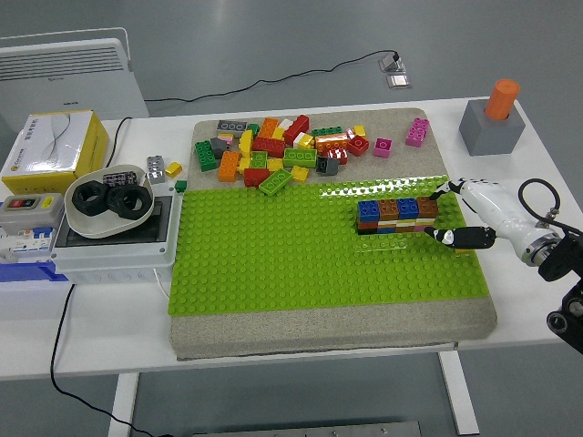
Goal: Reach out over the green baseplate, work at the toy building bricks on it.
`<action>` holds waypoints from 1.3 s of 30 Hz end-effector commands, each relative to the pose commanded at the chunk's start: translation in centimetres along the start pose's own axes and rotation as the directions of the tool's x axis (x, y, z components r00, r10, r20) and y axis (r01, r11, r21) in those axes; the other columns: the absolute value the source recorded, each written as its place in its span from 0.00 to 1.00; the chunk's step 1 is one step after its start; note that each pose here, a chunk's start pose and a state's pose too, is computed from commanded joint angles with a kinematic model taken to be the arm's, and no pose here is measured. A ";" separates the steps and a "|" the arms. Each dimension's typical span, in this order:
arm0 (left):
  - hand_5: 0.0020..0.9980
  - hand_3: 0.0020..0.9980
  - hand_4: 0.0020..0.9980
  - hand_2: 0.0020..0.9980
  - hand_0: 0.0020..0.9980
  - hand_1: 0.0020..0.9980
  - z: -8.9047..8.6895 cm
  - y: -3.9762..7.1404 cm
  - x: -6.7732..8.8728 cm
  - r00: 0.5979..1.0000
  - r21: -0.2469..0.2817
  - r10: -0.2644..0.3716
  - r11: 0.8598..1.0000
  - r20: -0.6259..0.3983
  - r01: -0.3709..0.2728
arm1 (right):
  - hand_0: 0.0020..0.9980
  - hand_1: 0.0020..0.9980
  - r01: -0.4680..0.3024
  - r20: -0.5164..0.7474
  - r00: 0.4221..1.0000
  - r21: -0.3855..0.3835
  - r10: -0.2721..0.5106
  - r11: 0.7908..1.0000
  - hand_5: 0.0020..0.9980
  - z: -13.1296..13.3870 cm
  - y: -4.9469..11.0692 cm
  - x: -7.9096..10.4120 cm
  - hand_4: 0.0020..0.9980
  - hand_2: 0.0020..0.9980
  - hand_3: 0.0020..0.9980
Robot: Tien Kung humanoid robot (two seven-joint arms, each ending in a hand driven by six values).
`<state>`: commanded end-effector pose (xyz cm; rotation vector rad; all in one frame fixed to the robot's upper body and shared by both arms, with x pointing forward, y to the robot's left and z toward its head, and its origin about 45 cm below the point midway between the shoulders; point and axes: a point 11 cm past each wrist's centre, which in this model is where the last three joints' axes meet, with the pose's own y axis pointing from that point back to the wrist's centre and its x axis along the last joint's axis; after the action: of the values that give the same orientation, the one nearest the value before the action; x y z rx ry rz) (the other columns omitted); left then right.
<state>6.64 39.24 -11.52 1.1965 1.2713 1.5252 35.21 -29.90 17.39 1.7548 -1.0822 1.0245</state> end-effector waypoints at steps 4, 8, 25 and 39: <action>1.00 0.73 1.00 0.61 0.62 0.50 0.0 0.0 0.0 1.000 0.000 0.000 1.000 0.000 0.000 | 0.87 0.85 0.010 -0.005 1.000 -0.006 -0.010 1.000 0.44 0.2 -0.2 -0.2 0.76 0.84 0.65; 1.00 0.73 1.00 0.60 0.62 0.50 0.1 0.0 0.0 1.000 -0.001 0.000 1.000 0.001 0.000 | 0.87 0.85 0.019 -0.010 1.000 -0.009 -0.019 1.000 0.45 0.3 -0.3 -0.3 0.75 0.84 0.65; 1.00 0.73 1.00 0.60 0.62 0.49 0.2 0.0 0.1 1.000 -0.005 0.003 1.000 0.000 -0.003 | 0.87 0.85 0.057 -0.014 0.998 -0.007 -0.057 0.998 0.46 0.0 -0.7 -1.4 0.74 0.84 0.65; 1.00 0.73 1.00 0.60 0.62 0.49 0.0 0.0 0.1 1.000 -0.002 0.003 1.000 -0.001 -0.003 | 0.87 0.85 0.014 0.028 0.999 0.004 -0.014 1.000 0.46 0.0 -0.4 -0.3 0.73 0.84 0.65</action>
<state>6.62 39.30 -11.51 1.1968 1.2686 1.5299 35.53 -29.67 17.04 1.7827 -1.0846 0.9965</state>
